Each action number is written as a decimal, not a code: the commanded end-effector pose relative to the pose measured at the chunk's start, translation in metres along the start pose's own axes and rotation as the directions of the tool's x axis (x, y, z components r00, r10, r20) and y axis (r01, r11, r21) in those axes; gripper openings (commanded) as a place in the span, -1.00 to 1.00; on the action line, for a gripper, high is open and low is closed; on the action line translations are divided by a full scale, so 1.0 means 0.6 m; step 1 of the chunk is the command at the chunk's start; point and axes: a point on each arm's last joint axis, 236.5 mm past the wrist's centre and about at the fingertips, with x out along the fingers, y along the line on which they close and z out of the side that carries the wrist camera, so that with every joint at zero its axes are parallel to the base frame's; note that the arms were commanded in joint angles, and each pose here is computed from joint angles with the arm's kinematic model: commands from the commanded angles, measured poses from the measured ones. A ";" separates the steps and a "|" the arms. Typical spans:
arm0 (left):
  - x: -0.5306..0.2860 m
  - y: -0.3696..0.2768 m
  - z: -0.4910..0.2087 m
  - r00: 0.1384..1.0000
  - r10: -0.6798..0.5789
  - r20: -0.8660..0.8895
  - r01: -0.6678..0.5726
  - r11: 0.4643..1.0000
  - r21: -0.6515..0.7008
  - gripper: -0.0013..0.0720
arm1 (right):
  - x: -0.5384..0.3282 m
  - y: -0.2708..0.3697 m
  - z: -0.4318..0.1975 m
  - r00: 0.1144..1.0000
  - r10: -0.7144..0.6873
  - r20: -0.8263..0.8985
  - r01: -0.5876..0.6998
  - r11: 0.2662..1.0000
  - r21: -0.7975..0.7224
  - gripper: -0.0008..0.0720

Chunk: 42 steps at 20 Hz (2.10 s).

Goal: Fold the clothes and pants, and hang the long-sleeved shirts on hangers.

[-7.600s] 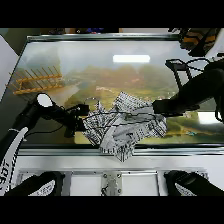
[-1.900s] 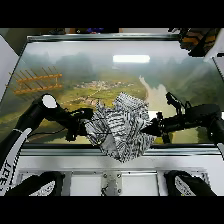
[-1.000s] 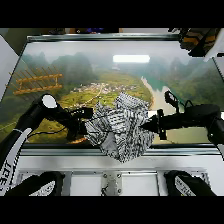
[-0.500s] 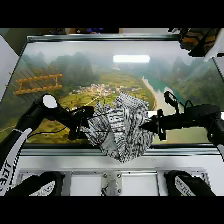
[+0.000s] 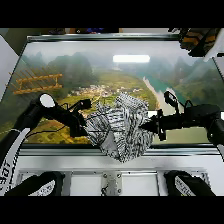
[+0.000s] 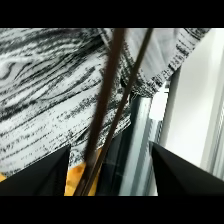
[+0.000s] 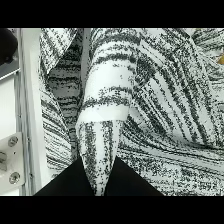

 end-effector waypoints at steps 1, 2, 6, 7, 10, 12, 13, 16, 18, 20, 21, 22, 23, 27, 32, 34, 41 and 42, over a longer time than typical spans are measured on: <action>-0.019 0.019 -0.015 0.999 0.016 0.030 -0.009 0.975 -0.220 0.44 | 0.000 0.000 0.001 1.000 -0.001 0.001 0.001 1.000 -0.021 -0.95; -0.027 0.023 -0.018 0.999 0.015 0.050 -0.001 0.967 -0.255 0.44 | 0.000 0.000 0.001 1.000 -0.001 0.001 0.001 1.000 -0.021 -0.95; -0.074 0.051 -0.013 0.980 0.079 0.180 -0.009 0.933 -0.360 0.44 | 0.000 0.000 0.001 1.000 -0.001 0.000 0.001 1.000 -0.021 -0.95; -0.093 0.066 -0.015 0.969 0.136 0.204 -0.048 0.920 -0.388 0.44 | 0.000 0.000 0.001 1.000 -0.001 0.000 0.001 1.000 -0.021 -0.95; -0.203 0.122 -0.047 0.873 0.413 0.259 -0.191 0.779 -0.597 0.44 | -0.003 0.000 0.006 1.000 -0.014 0.006 0.014 0.999 -0.033 -0.96; -0.267 0.130 -0.079 0.800 0.546 0.249 -0.184 0.618 -0.764 0.43 | -0.019 0.005 0.040 0.998 -0.052 0.027 0.055 0.993 -0.101 -0.96; -0.276 0.124 -0.087 0.779 0.576 0.247 -0.170 0.574 -0.801 0.43 | -0.034 0.004 0.069 0.994 -0.099 0.045 0.104 0.987 -0.127 -0.96; 0.029 -0.034 -0.060 0.952 0.116 0.284 0.227 0.353 -0.908 0.44 | -0.080 0.010 0.161 0.968 -0.211 0.133 0.239 0.940 -0.243 -0.96; 0.073 -0.050 -0.016 0.936 0.019 0.353 0.332 0.293 -0.897 0.44 | -0.080 0.010 0.161 0.968 -0.211 0.133 0.239 0.940 -0.243 -0.96; 0.139 -0.075 -0.003 0.959 -0.042 0.281 0.280 0.316 -0.907 0.44 | -0.080 0.010 0.160 0.968 -0.212 0.133 0.239 0.940 -0.243 -0.96; 0.170 -0.081 0.003 0.970 -0.032 0.241 0.239 0.319 -0.917 0.44 | -0.080 0.010 0.160 0.968 -0.212 0.133 0.239 0.940 -0.243 -0.96; 0.191 -0.083 0.008 0.976 -0.011 0.219 0.211 0.317 -0.925 0.44 | -0.080 0.010 0.160 0.968 -0.212 0.133 0.239 0.940 -0.243 -0.96; 0.203 -0.086 0.023 0.972 -0.003 0.235 0.224 0.307 -0.925 0.44 | -0.080 0.010 0.160 0.968 -0.212 0.133 0.239 0.940 -0.243 -0.96; 0.222 -0.077 0.062 0.953 0.022 0.303 0.286 0.273 -0.918 0.44 | -0.080 0.010 0.160 0.968 -0.212 0.133 0.239 0.940 -0.243 -0.95; 0.236 -0.081 0.110 0.955 -0.015 0.296 0.283 0.341 -0.896 0.33 | -0.080 0.010 0.160 0.968 -0.211 0.132 0.238 0.940 -0.243 -0.95; 0.238 -0.076 0.120 0.954 -0.019 0.298 0.286 0.347 -0.893 -0.64 | -0.080 0.010 0.160 0.968 -0.211 0.132 0.238 0.940 -0.243 -0.95; 0.109 -0.001 0.039 0.965 0.116 0.235 0.174 0.386 -0.906 -0.93 | -0.090 -0.003 0.175 0.949 -0.268 0.164 0.273 0.962 -0.008 -0.95; 0.079 0.013 0.015 0.964 0.151 0.220 0.150 0.373 -0.916 -0.93 | -0.094 -0.007 0.181 0.941 -0.290 0.176 0.287 0.957 0.041 -0.95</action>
